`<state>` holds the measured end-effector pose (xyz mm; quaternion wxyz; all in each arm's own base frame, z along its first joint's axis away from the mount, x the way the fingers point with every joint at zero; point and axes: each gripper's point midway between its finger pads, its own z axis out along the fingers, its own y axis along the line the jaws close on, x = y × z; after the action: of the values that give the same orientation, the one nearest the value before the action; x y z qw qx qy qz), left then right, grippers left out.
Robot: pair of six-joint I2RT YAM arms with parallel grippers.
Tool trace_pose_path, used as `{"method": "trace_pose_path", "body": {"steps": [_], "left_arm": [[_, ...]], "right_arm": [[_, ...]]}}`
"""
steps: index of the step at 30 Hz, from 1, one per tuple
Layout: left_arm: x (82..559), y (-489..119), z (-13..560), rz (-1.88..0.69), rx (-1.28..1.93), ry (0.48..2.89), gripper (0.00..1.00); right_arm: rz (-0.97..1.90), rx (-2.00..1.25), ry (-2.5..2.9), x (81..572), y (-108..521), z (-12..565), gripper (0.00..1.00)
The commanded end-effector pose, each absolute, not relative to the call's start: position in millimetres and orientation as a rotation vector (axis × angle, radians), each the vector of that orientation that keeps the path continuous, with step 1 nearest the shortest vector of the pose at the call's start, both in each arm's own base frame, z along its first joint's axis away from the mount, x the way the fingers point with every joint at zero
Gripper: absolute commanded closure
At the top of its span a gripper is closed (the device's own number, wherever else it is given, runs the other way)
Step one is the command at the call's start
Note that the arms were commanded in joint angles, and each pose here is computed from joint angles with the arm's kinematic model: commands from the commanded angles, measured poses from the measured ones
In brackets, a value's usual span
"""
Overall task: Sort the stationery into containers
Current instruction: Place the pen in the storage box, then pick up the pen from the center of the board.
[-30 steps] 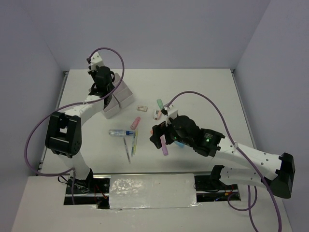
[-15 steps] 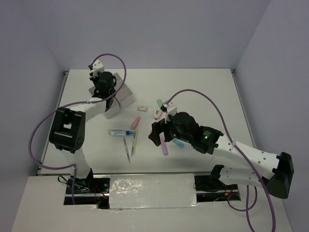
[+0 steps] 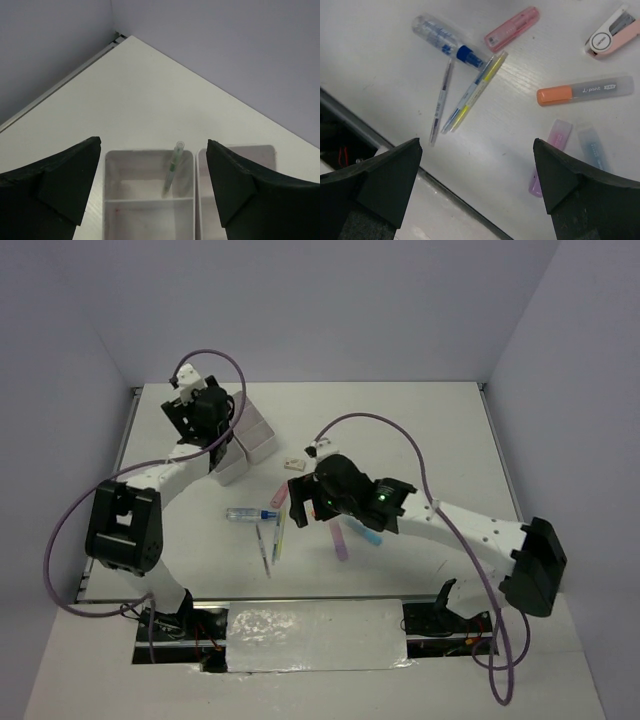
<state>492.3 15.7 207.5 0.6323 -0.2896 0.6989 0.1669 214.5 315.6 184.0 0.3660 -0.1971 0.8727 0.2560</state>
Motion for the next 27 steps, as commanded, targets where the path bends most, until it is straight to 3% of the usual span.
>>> {"method": "trace_pose_path", "body": {"steps": [1,3,5,9,11,14,20,27], "left_arm": [[476,12,294,0.179,-0.776,1.517,0.01],[458,-5,285,0.067,-0.782,1.686,0.01],[442,-23,314,-0.079,-0.729,1.721,0.01],[387,-63,302,-0.258,-0.589,1.961,0.01],[357,-68,306,-0.3,-0.563,1.978,0.01],[299,-78,302,-0.408,-0.439,1.983,0.01],[239,-50,293,-0.29,-0.325,1.979,0.01],[220,-36,271,-0.215,-0.274,1.955,0.01]], "right_arm": [[0.471,-0.291,2.356,239,309,168,0.0],[0.384,-0.208,2.415,249,313,145,0.02],[0.367,-0.17,2.435,253,319,132,0.06],[0.392,-0.141,2.483,254,342,106,0.23],[0.385,-0.133,2.505,256,350,95,0.31],[0.368,-0.135,2.537,257,359,77,0.31],[0.331,-0.156,2.576,261,372,54,0.35],[0.296,-0.171,2.602,260,386,44,0.4]]}}
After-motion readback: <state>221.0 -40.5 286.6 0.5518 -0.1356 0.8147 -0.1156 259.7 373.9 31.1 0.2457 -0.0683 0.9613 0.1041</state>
